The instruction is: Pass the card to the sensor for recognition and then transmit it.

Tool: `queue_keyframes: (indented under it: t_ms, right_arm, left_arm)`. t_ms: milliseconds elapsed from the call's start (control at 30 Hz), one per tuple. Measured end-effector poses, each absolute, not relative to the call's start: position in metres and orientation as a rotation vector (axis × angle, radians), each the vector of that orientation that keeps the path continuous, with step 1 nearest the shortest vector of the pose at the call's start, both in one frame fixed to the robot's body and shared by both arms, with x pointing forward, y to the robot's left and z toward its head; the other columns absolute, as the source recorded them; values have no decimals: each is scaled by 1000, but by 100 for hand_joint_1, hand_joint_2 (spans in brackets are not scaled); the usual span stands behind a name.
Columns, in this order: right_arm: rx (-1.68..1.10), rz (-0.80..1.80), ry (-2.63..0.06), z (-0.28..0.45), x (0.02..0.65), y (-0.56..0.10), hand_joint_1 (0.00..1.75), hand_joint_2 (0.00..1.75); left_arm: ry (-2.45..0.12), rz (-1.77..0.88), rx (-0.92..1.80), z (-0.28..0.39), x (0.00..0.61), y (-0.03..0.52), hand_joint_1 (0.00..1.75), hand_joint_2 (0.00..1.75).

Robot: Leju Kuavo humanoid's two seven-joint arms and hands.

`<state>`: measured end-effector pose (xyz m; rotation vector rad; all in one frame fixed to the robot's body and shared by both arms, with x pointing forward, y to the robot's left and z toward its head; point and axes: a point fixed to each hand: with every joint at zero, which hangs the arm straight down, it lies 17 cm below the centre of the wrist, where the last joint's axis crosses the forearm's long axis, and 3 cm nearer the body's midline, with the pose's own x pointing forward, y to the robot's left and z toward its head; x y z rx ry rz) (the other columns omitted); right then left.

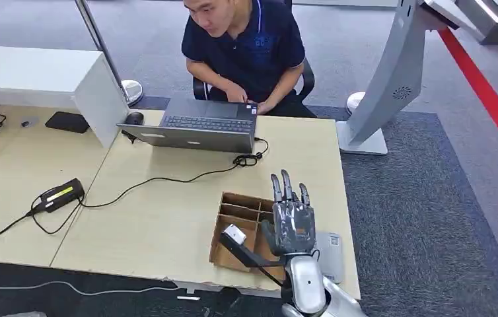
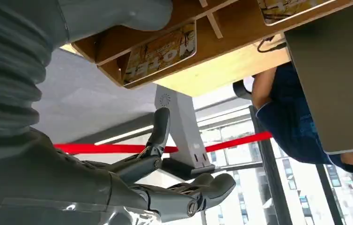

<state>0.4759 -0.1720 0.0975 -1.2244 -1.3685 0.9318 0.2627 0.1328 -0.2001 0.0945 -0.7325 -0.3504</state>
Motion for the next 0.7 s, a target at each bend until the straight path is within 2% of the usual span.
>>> queue_keyframes:
  t_ms: [67,300,700]
  right_arm:
    - [-1222,930,-1368,97,476,-172,16,175]
    - [-1216,930,-1362,94,475,-173,14,175]
    - [-1209,930,-1354,90,474,-173,17,175]
  left_arm:
    - [-733,-350,94,-200,263,133,0,0]
    - [-733,-350,97,-200,263,133,0,0]
    - [-733,-350,98,-200,263,133,0,0]
